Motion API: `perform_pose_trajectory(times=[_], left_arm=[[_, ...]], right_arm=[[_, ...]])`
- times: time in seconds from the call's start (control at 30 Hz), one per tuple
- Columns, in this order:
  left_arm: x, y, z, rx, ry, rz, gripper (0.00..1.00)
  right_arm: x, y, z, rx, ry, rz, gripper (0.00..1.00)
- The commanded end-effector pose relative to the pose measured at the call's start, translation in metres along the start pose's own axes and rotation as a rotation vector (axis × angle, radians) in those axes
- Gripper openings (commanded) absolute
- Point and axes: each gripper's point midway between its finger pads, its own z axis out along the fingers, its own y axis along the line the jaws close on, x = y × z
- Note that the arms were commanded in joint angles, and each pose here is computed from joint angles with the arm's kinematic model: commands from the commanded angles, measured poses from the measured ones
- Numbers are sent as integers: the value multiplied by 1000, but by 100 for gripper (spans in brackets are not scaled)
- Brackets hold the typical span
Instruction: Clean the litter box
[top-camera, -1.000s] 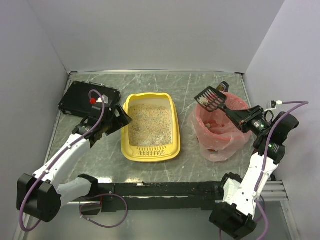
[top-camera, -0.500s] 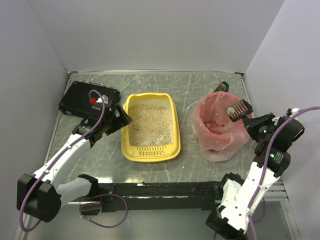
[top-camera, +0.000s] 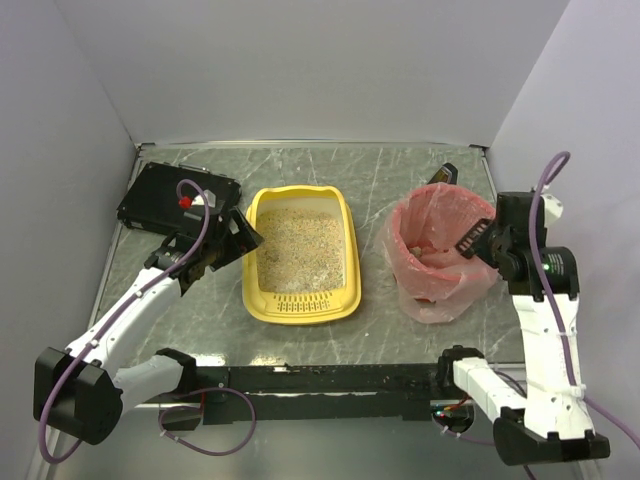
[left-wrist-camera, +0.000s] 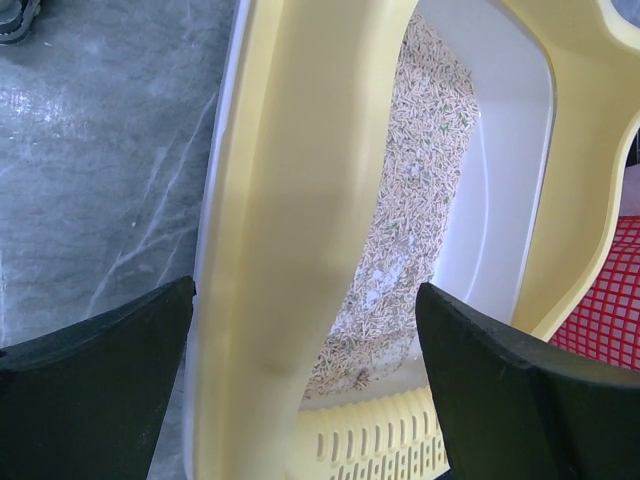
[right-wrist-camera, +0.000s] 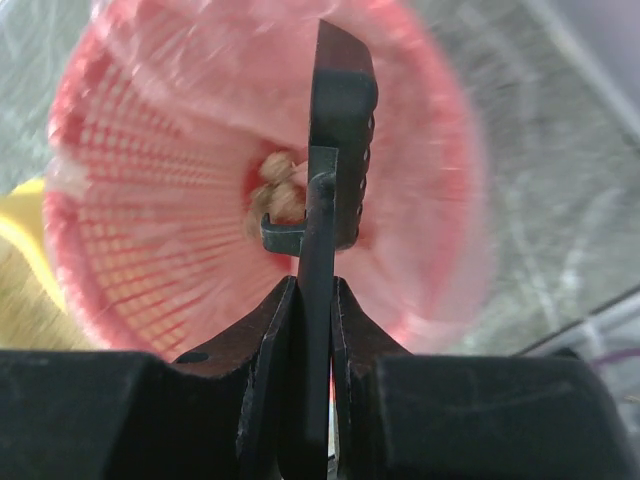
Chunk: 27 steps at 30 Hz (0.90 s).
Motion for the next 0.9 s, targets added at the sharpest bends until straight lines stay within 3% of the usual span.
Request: perform_pose_trajectory(times=[0.0, 0.13, 0.27, 0.37, 0.4, 0.5, 0.6, 0.7, 0.87], left_arm=[[-6, -1, 2, 0, -20, 13, 97], [-1, 2, 9, -7, 1, 16, 97], [3, 5, 17, -25, 25, 18, 97], [8, 6, 23, -31, 51, 9, 97], [8, 7, 24, -32, 54, 7, 97], [11, 10, 28, -45, 68, 3, 97], [11, 17, 31, -71, 73, 11, 97], [18, 29, 33, -122, 116, 7, 97], [32, 40, 30, -152, 168, 2, 97]], right_arm=[[-35, -24, -34, 80, -172, 14, 0], [-56, 3, -74, -160, -293, -41, 0], [-65, 37, -107, -384, -323, -103, 0], [-51, 80, -124, -632, -240, -211, 0], [-38, 105, -136, -797, -178, -255, 0], [-8, 145, -131, -1025, 11, -316, 0], [25, 177, -107, -1071, 178, -369, 0], [46, 209, -87, -1052, 249, -439, 0], [82, 249, -28, -875, 322, -472, 0]])
